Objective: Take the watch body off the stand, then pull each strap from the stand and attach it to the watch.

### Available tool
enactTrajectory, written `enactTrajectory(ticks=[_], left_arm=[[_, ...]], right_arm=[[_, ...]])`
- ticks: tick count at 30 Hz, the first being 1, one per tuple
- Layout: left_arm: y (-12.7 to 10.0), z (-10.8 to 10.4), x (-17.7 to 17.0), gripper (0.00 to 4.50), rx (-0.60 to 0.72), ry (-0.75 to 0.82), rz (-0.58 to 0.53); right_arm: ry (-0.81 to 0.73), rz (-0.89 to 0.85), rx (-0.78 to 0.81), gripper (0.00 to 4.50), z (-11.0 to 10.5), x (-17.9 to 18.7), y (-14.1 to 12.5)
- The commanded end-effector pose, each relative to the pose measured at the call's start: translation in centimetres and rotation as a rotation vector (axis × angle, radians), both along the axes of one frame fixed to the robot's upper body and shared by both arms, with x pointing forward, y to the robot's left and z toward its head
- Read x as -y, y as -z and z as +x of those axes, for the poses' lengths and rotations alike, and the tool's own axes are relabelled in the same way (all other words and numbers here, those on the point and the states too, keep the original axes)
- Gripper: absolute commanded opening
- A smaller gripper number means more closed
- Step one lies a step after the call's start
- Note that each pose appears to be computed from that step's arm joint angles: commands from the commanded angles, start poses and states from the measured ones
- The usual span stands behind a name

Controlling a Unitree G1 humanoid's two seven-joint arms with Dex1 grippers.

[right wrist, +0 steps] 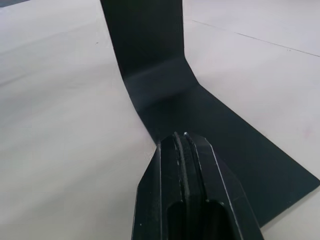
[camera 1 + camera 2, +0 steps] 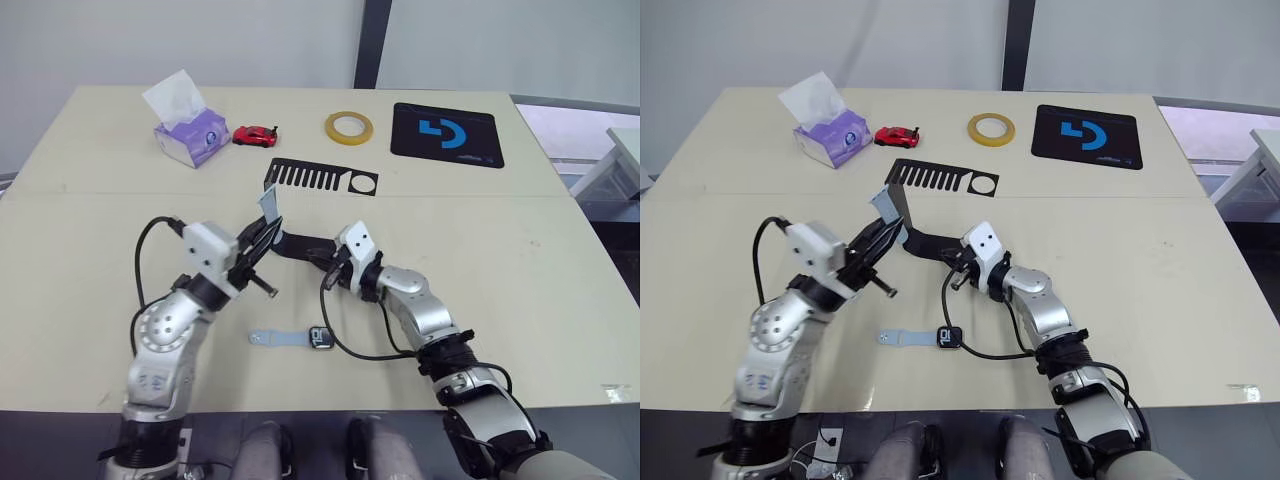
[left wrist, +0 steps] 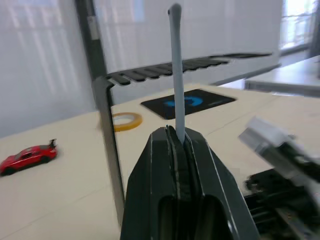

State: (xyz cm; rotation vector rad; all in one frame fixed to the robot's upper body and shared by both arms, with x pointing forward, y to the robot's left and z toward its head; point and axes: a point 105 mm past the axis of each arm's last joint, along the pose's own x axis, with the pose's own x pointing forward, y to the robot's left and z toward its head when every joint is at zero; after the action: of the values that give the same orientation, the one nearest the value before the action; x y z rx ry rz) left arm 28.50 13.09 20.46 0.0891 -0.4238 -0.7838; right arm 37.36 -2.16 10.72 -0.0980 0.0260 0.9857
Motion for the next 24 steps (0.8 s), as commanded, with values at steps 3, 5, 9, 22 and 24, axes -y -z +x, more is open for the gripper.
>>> enactTrajectory(ticks=[3, 5, 9, 22, 24], left_arm=[[-1.2, -2.2, -2.4, 0.04, -0.107, 0.236, 0.015], [-1.2, -2.7, -3.0, 0.04, -0.177, 0.315, 0.037], [-0.9, -3.9, -3.9, 0.04, -0.318, 0.471, 0.075], [-1.0, -4.3, -2.6, 0.00, -0.431, 0.722, 0.109], [-1.2, -4.1, -1.7, 0.00, -0.416, 0.758, 0.120]], right_arm=[[-0.097, 0.060, 0.040, 0.00, -2.1, 2.5, -2.1], [-0.139, 0.070, 0.045, 0.00, -3.7, 4.6, -2.7], [-0.190, 0.089, 0.032, 0.00, -7.5, 8.9, -4.0], [0.036, 0.156, 0.033, 1.38, -12.7, 16.0, -4.9], [-0.005, 0.201, 0.023, 2.40, -13.2, 14.8, -5.6]])
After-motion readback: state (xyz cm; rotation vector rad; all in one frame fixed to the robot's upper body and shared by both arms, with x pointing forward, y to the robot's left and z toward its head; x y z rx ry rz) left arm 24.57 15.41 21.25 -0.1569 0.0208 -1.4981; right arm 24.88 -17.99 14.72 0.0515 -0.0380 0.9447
